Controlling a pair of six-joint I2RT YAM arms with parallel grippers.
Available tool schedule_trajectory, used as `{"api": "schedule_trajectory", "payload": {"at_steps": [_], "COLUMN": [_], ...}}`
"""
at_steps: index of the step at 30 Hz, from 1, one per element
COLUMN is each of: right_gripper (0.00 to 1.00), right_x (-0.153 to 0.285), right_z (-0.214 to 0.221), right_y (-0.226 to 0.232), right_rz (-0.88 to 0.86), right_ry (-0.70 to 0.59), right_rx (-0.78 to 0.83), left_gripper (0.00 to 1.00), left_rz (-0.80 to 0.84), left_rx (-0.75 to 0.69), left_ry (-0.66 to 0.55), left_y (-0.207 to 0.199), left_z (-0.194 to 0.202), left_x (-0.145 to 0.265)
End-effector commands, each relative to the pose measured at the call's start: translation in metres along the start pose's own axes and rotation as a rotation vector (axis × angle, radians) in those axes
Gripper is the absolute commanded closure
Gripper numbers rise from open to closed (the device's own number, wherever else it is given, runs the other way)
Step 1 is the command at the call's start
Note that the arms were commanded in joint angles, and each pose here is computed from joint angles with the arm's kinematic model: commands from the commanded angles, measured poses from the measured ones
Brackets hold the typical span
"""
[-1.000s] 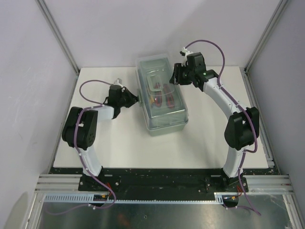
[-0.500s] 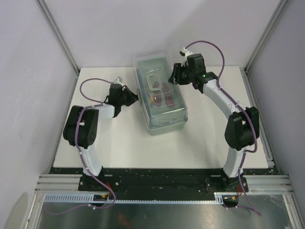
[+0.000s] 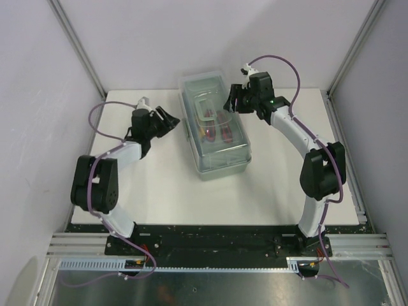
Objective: Pack the tool kit
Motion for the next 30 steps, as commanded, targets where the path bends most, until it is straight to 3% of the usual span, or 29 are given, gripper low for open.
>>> {"api": "schedule_trajectory", "payload": {"at_steps": [1,5,8,15,23,30], "right_gripper": [0.38,0.3,0.27,0.29,0.45,0.5], "right_x": [-0.005,0.007,0.014,0.009,0.013,0.025], "right_z": [0.078,0.053,0.052,0.081,0.121,0.151], "right_y": [-0.052,-0.043,-0.039,-0.038,-0.009,0.044], "right_rz": [0.175,0.107,0.062,-0.003,0.066,-0.041], "right_ry": [0.259,0.19,0.197,0.306,0.365,0.408], "right_rx": [-0.099,-0.132,-0.135,-0.121,-0.206,-0.217], "left_gripper": [0.29,0.11,0.03,0.02,0.02,0.02], "left_rz": [-0.001,0.039,0.126,0.402,0.411,0.36], "left_rx": [-0.089,-0.132,-0.151,-0.214,-0.205,-0.208], "left_ry": [-0.103,-0.098,-0.082,-0.055,-0.088,-0.139], "left_y": [-0.014,-0.026,-0.044,-0.096,-0.104,-0.101], "left_z": [-0.046,-0.053,-0.054,-0.058,-0.064,-0.073], "left_x": [0.028,0.039,0.046,0.063,0.08,0.098]}}
Point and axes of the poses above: each gripper's point midway between its finger pads, its own x axis back along the fingers, its own y axis along the line the jaws close on, z = x × y, the point moved 1 cm from there along x, back along the fingers, and after that the axes turned 13 degrees about -x, right-handed, at the moved point
